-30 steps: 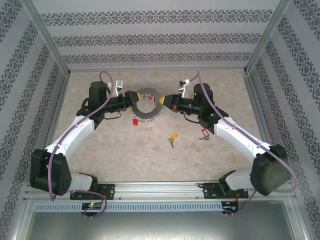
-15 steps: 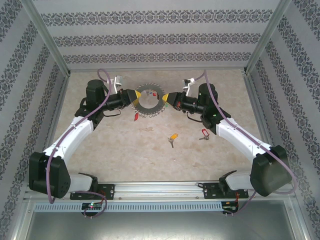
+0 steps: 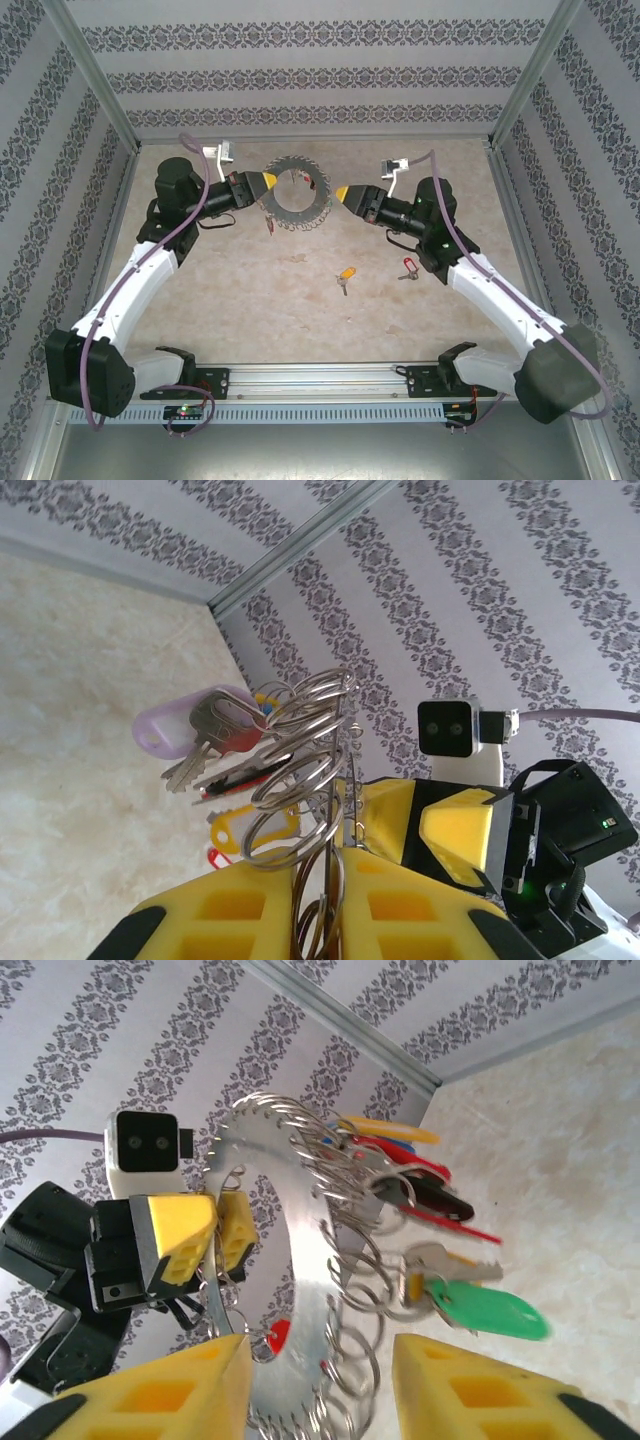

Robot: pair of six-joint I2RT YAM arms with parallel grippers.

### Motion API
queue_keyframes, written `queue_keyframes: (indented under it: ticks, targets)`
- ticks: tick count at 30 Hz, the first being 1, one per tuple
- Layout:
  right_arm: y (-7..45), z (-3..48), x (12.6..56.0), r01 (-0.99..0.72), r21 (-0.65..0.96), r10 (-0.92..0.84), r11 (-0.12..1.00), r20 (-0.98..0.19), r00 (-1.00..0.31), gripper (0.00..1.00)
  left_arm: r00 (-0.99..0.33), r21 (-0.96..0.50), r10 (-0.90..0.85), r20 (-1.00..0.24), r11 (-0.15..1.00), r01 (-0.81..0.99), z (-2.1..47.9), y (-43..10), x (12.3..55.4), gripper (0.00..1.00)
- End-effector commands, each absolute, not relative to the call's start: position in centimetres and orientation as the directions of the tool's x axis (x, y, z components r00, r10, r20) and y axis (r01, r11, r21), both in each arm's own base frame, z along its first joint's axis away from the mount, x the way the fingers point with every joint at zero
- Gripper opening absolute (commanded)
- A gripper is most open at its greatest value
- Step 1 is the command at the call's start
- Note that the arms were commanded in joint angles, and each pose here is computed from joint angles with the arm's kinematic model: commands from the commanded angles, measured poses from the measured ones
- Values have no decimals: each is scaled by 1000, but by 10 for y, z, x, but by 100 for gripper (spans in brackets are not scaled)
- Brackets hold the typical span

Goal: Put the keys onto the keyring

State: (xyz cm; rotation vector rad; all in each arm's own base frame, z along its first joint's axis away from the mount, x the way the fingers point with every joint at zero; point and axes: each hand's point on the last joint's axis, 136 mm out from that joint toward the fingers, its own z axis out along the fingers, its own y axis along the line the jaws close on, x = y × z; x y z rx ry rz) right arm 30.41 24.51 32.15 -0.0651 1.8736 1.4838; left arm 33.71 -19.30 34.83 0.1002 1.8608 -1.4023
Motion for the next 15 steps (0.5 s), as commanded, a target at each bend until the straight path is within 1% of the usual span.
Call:
queue_keyframes:
  ticks: [1,3,5,6,8,10,12,15]
  targets:
    - [227,328,302,-526,746,414,409,-665,-621,50,-484,-611,-381,-788,386,691,410,-188,322,0]
    - [216,328,301,-524,725,447,448,-689,-571,54,-456,-573,-356,-815,385,723,414,-190,316,0]
    - [204,327,298,-518,706,479,483,-708,-519,54,-428,-528,-322,-844,369,765,418,-193,309,0]
    - [197,327,297,-521,686,492,507,-727,-479,54,-413,-505,-303,-859,363,783,419,-195,305,0]
    - [183,325,293,-528,634,498,564,-772,-395,48,-376,-452,-265,-888,357,817,421,-197,298,0]
    - [181,325,286,-578,545,444,607,-836,-322,45,-331,-398,-233,-914,365,842,421,-197,293,0]
    - [184,319,278,-634,420,340,649,-906,-252,43,-282,-335,-191,-940,373,865,418,-198,286,0]
    - [195,310,267,-719,257,193,646,-966,-172,39,-237,-276,-146,-960,382,882,415,-198,281,0]
